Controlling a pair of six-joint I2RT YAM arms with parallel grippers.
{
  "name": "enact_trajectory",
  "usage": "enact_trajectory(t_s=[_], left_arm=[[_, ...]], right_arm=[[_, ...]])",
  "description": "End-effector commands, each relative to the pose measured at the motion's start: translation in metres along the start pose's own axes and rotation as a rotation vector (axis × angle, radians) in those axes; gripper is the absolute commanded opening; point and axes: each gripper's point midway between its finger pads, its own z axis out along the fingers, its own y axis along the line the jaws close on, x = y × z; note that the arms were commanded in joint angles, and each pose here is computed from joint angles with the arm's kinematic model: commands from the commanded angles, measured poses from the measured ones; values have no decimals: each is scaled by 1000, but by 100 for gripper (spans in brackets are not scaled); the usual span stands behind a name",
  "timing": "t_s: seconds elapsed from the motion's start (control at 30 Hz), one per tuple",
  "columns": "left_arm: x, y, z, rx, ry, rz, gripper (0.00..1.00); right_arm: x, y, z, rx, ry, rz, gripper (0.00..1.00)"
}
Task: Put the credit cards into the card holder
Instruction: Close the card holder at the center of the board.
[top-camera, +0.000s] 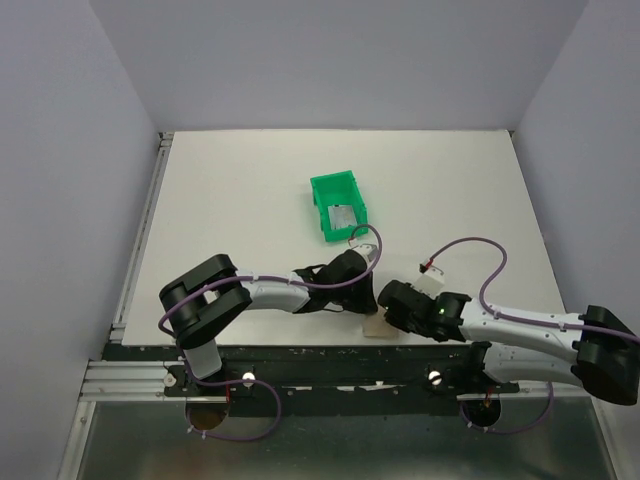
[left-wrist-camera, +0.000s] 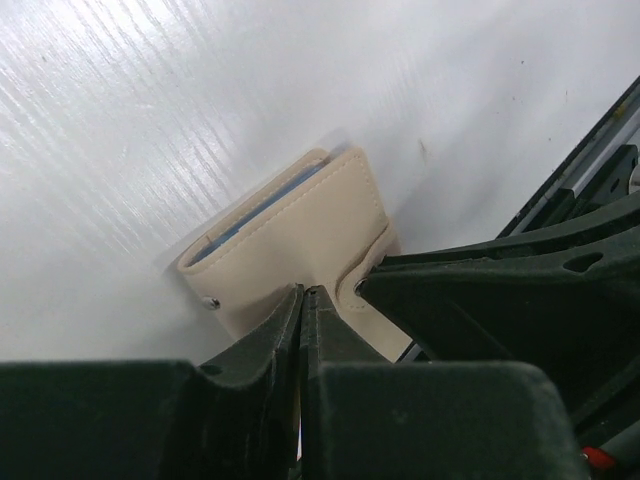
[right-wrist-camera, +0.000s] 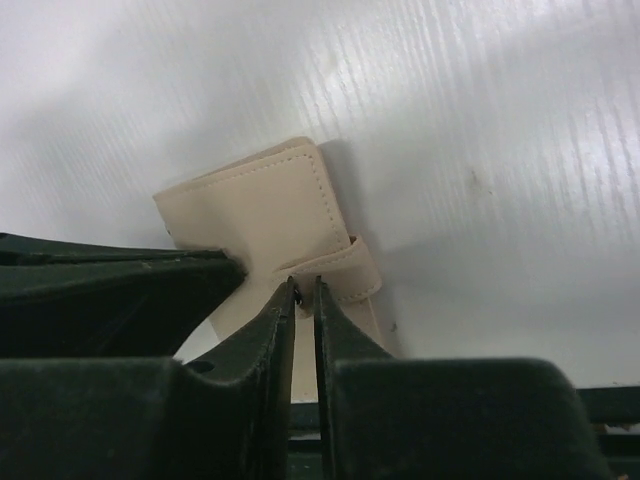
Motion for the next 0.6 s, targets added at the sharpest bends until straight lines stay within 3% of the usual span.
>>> enact_trajectory(t_s=[0.0, 0.33, 0.57], left_arm=[[7, 3, 0, -22, 39, 16, 14], [8, 4, 1, -24, 46, 18, 14], [8, 4, 1, -24, 46, 19, 14]], right_arm=[[19, -91, -16, 300, 104, -179, 20], [0, -49, -21, 114, 35, -194, 29], [-25, -28, -39, 4, -57, -207, 24]])
